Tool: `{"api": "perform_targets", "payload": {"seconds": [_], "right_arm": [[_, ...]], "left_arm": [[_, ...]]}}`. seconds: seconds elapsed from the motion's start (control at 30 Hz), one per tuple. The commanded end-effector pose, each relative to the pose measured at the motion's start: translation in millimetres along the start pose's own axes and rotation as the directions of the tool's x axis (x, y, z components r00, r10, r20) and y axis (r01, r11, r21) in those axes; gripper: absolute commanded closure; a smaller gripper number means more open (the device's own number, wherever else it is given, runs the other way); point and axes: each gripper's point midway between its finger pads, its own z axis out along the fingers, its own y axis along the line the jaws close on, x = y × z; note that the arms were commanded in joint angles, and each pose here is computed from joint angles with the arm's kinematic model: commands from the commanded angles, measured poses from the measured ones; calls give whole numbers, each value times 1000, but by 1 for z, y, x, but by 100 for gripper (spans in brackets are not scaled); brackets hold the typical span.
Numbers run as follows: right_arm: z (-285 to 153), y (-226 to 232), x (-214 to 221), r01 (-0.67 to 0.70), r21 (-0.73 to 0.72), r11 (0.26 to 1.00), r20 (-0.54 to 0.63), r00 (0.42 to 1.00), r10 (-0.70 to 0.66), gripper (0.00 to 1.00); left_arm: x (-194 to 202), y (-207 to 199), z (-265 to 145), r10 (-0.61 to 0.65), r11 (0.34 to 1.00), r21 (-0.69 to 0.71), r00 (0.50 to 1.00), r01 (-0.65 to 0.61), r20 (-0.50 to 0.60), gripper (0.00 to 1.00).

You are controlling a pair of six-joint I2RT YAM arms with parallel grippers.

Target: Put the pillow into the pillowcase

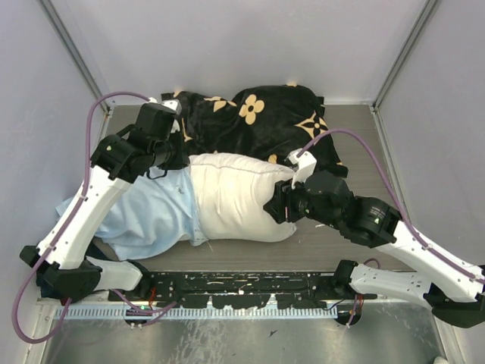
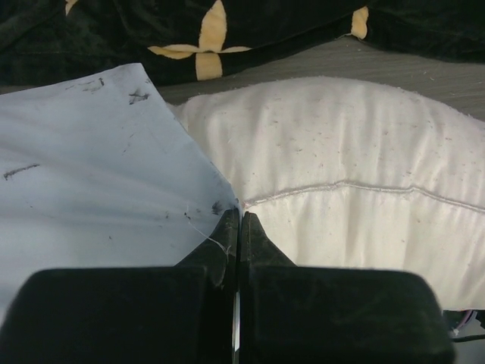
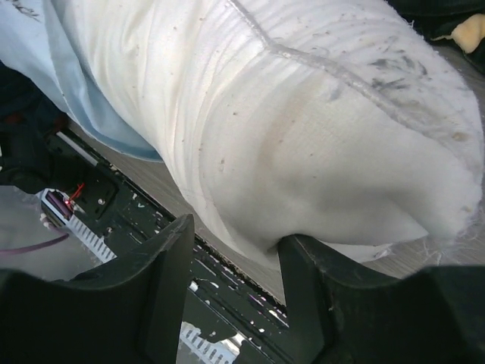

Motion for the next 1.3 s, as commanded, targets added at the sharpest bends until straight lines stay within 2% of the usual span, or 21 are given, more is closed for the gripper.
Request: {"api": "perform_targets", "payload": {"seconds": [0.0,0.07,0.17,0.23,0.3,0.4,0.53,0.67,0.8,0.9,1.07,1.27], "right_arm": [[-21,34,-50,57,-144,988,161,986,-33,47],[-19,46,-53,85,-198,977,157,986,-54,46],[-10,15,-67,95,10,995,169,981,-96,46],[-16,11,-81,104,47,993,210,971,-112,46],[-24,24,-91,120,-23,993,264,958,-109,45],[-25,58,-87,161,-206,965,261,960,-104,46],[0,75,-63,201,-291,935,179,972,-153,47],[17,106,-35,249,-446,860,107,968,-225,51],[46,137,14,275,-499,822,39,955,-296,65],[64,156,40,257,-553,793,29,957,-290,76],[101,165,98,222,-580,784,-58,948,-312,76],[155,162,133,190,-531,826,-84,958,-275,74]], "left_arm": [[-15,-16,7,4,999,54,1000,-6,29,100],[-17,-19,10,5,998,59,1000,-6,27,100],[-17,-23,12,-4,997,73,1000,2,18,100],[-19,-24,9,-12,997,83,1000,9,28,100],[-21,-24,5,-18,996,86,999,14,41,100],[-26,-25,4,-20,996,84,998,15,55,100],[-32,-30,9,-19,996,89,999,14,49,100],[-42,-35,16,-10,997,82,998,5,56,100],[-49,-42,26,1,996,85,999,-5,45,100],[-51,-45,29,2,996,94,999,-7,47,100],[-53,-47,31,11,995,97,999,-15,46,100],[-59,-50,24,15,994,109,998,-21,54,100]]}}
